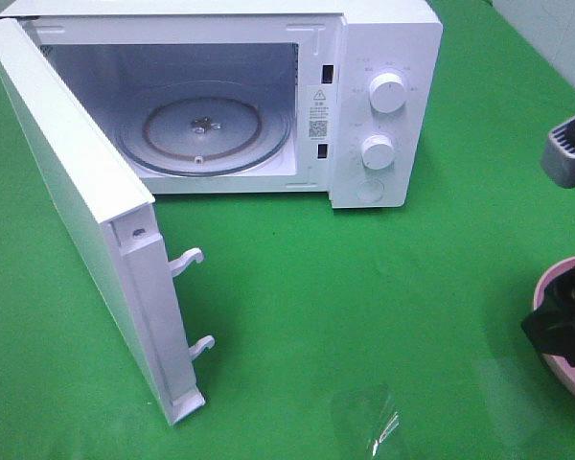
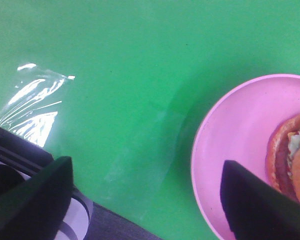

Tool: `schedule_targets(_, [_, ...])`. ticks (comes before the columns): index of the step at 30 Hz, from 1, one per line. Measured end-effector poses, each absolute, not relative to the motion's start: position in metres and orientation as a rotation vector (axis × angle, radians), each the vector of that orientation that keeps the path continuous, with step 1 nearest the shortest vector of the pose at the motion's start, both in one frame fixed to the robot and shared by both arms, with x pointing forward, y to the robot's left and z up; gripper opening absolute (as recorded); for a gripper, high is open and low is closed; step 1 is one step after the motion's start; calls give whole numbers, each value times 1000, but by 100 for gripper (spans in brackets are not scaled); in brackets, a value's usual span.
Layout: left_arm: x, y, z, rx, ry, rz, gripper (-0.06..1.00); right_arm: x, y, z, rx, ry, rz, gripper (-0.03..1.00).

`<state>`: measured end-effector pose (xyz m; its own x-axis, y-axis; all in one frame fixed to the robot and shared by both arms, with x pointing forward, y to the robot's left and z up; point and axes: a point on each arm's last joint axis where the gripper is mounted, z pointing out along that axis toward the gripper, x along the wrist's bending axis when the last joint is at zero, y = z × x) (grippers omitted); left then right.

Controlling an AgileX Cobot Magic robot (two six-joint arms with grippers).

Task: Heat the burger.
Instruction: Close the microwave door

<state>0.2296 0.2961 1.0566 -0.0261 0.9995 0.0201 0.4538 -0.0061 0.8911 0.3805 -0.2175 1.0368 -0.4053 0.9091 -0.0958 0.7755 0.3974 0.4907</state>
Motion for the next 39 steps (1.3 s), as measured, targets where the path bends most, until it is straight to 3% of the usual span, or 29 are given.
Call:
schedule_targets(22, [230, 296, 1057, 1544, 1566, 981, 99, 296, -292, 1062, 1512, 1875, 860, 77])
schedule_targets(39, [230, 296, 1057, 1544, 1566, 981, 99, 238, -307, 1060, 1551, 1404, 1024, 77])
